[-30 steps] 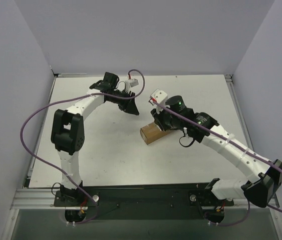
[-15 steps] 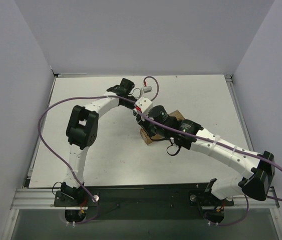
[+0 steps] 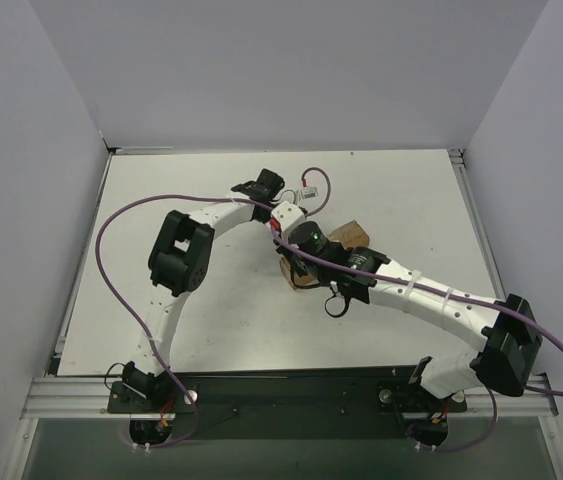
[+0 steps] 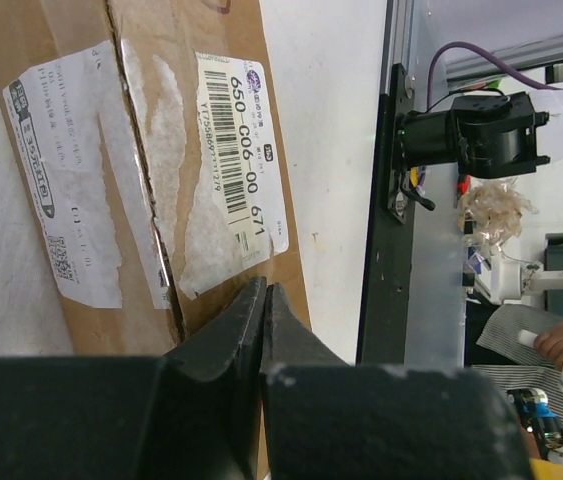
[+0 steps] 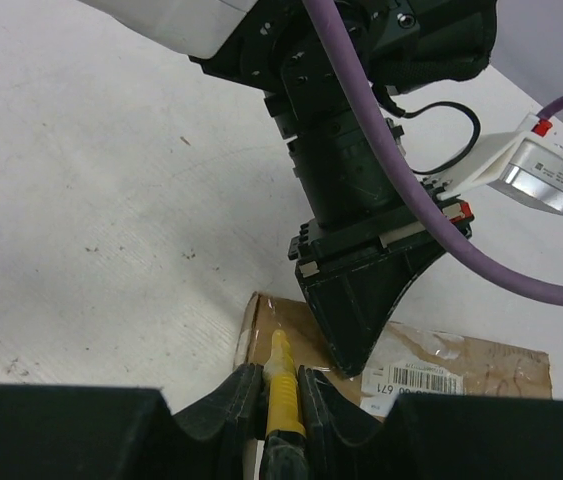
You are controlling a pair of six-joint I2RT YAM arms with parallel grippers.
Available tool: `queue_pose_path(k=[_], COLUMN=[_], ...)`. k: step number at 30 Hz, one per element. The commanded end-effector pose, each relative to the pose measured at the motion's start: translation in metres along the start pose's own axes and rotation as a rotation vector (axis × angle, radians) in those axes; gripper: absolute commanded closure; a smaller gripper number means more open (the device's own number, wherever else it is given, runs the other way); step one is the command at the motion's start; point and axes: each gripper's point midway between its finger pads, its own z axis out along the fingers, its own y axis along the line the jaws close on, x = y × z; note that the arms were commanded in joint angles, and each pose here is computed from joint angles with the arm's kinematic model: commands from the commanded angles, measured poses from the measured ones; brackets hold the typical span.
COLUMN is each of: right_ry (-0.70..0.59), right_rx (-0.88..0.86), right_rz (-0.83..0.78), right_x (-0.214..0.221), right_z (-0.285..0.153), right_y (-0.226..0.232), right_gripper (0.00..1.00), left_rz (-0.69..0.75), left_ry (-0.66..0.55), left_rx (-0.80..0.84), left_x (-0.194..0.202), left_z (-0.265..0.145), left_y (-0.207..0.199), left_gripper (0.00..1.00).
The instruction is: Unpack the express box
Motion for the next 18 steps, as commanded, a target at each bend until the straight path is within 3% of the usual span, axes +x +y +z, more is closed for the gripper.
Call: queue_pose_path(k=[1,18], right_ry=[-0.044,-0.006], right_rx=[0.074,0.060], right_rz=[0.035,0.095], right_x=[-0.004,0.008], right_z=[0.011,0.024], right_y=[-0.005,0.009], right_gripper=[1.00,1.00], left_rz=[-0.034,-0.080], left_ry=[-0.038,-0.081], left_rx=[-0.001,0.007], left_x=[-0.001,0.002], left_z=[0.007,0.014], left_y=[0.019,0.027], left_gripper=[0.94,0.94])
